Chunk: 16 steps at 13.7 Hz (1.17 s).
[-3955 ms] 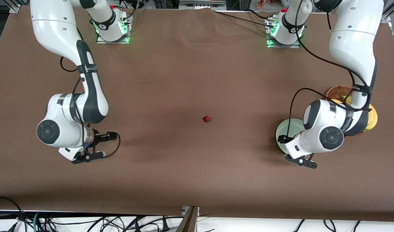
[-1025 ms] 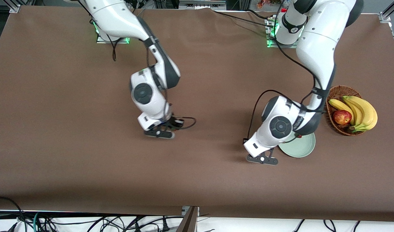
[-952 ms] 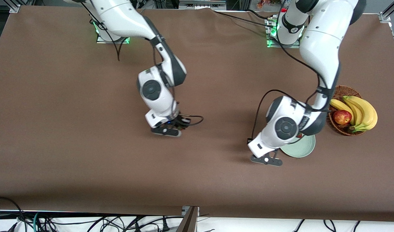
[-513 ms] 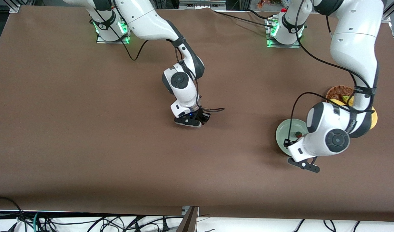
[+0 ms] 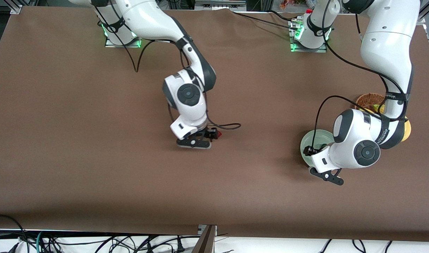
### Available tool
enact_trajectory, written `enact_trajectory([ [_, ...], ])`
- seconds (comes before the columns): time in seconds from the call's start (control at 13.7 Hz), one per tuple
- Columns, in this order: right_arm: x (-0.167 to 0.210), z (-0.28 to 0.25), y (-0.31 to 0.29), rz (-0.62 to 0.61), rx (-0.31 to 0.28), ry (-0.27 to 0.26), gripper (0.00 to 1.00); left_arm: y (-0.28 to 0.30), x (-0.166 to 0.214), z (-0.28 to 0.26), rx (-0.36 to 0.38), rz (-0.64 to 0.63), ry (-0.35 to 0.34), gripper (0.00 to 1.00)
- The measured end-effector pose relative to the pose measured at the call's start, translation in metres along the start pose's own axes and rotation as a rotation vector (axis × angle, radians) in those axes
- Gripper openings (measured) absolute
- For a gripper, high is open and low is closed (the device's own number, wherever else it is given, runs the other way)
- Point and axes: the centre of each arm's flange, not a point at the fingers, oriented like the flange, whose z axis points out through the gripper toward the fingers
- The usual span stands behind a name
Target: Collect all strawberries into plate
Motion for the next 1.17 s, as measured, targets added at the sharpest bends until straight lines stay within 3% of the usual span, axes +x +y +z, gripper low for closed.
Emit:
enact_trajectory([
  [0.15,0.040,-0.046,0.058,-0.065,-0.001,-0.009,1.00,0.006,0.000,-0.005,-0.001,0.006,0.001,1.00],
  [0.37,0.069,-0.095,0.146,-0.128,-0.005,-0.093,1.00,0.039,0.006,-0.006,-0.039,-0.043,0.006,1.00],
  [0.66,0.086,-0.158,0.282,-0.155,0.024,-0.192,1.00,0.161,0.019,-0.002,-0.038,-0.183,0.001,1.00],
  [0.81,0.081,-0.196,0.349,-0.107,0.044,-0.230,1.00,0.235,0.023,0.004,-0.040,-0.267,0.039,1.00],
  [1.03,0.054,-0.246,0.395,-0.078,0.053,-0.236,1.00,0.332,0.022,0.030,-0.073,-0.359,0.113,1.00],
  [1.17,0.031,-0.262,0.400,-0.114,0.006,-0.245,1.00,0.375,0.021,0.054,-0.106,-0.413,0.149,1.00],
])
